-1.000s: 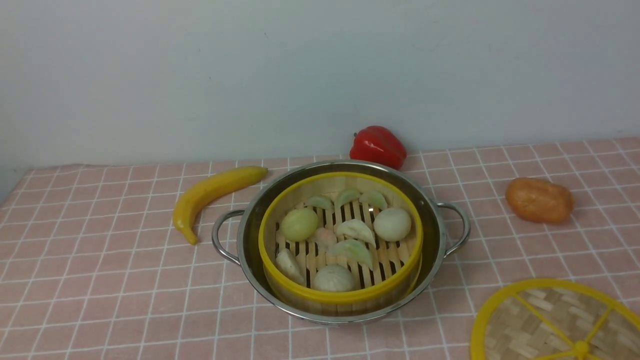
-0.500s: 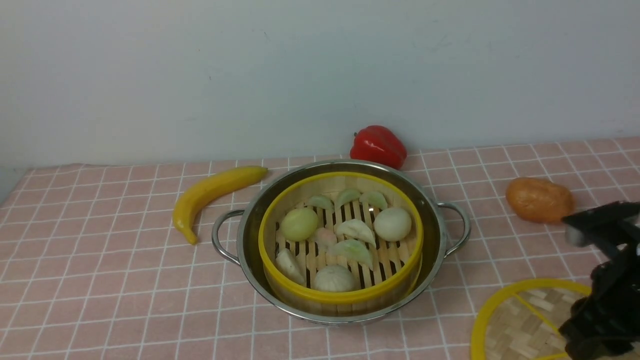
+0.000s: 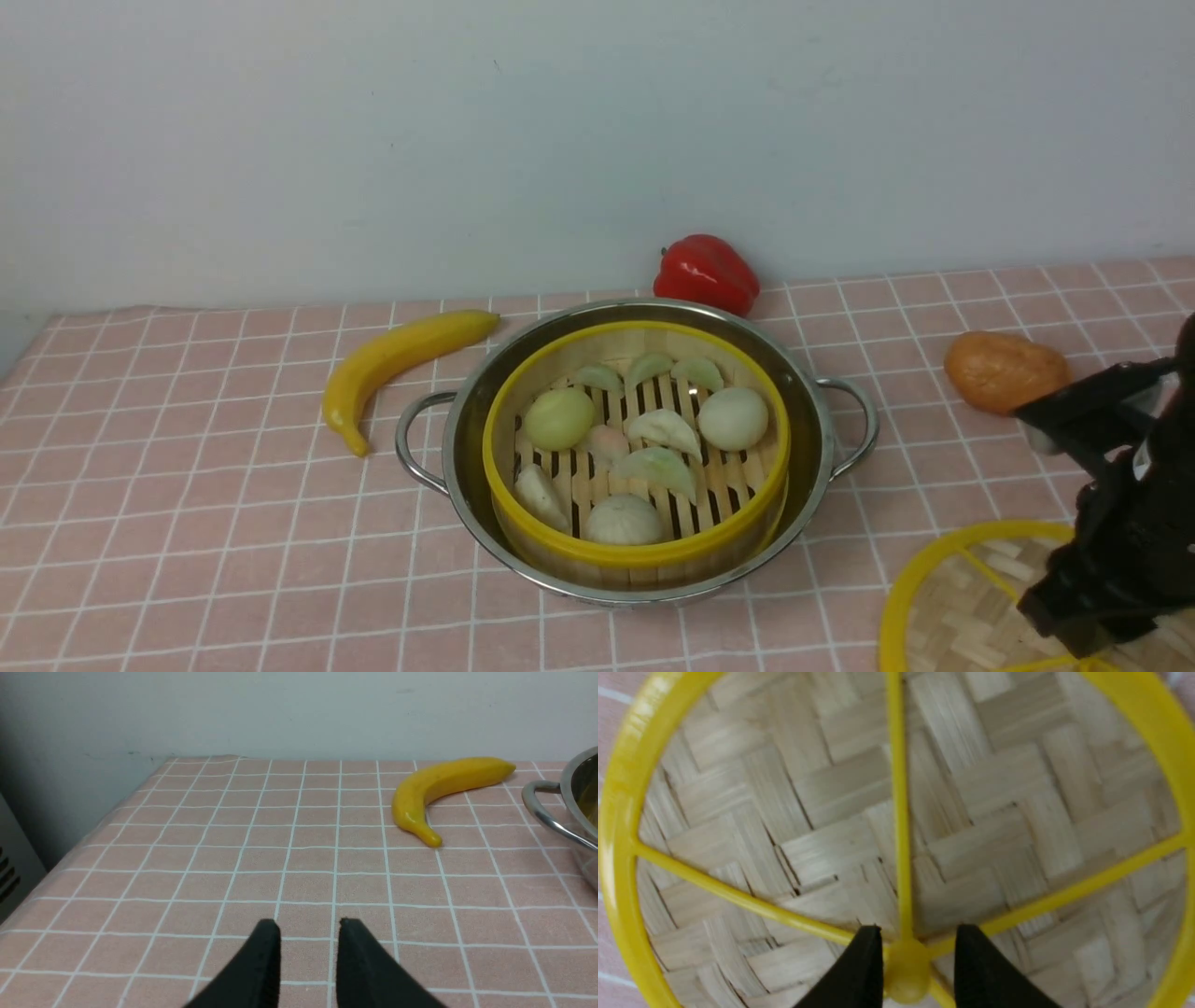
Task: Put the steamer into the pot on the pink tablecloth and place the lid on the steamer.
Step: 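Move the gripper down to the bamboo steamer lid and grasp its center knob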
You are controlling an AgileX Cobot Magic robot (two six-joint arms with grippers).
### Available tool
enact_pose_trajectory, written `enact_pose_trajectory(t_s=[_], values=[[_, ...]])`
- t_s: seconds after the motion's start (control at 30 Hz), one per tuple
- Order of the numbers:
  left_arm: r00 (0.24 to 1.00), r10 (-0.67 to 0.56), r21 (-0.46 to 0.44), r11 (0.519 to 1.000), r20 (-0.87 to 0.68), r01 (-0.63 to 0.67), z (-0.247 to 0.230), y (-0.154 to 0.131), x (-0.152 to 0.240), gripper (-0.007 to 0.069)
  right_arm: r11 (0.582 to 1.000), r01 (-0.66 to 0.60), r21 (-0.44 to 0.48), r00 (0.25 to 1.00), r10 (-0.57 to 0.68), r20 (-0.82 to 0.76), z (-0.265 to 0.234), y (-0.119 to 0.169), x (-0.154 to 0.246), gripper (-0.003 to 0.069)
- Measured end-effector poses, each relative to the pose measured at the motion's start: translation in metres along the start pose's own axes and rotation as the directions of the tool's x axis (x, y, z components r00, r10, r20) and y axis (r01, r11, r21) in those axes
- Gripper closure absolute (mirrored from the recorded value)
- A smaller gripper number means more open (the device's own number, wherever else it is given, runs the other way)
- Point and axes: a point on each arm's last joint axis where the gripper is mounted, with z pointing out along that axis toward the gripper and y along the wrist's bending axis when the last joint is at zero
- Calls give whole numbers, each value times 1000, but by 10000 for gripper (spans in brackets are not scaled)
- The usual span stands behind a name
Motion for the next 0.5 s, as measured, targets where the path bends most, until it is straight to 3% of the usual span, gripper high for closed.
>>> enact_pose_trajectory(t_s=[0.27, 0.4, 0.5], values=[[1000, 0, 0, 1000, 0, 0, 0, 0, 0, 434, 1000, -22, 4, 998, 22, -53, 13, -1, -3, 423], [1000, 0, 0, 1000, 0, 0, 0, 0, 0, 424, 999, -53, 9, 997, 54, -63, 11, 0, -3, 514], [1000, 0, 0, 1000, 0, 0, 0, 0, 0, 423, 996, -84, 19, 996, 84, -29, 2, -1, -1, 512]])
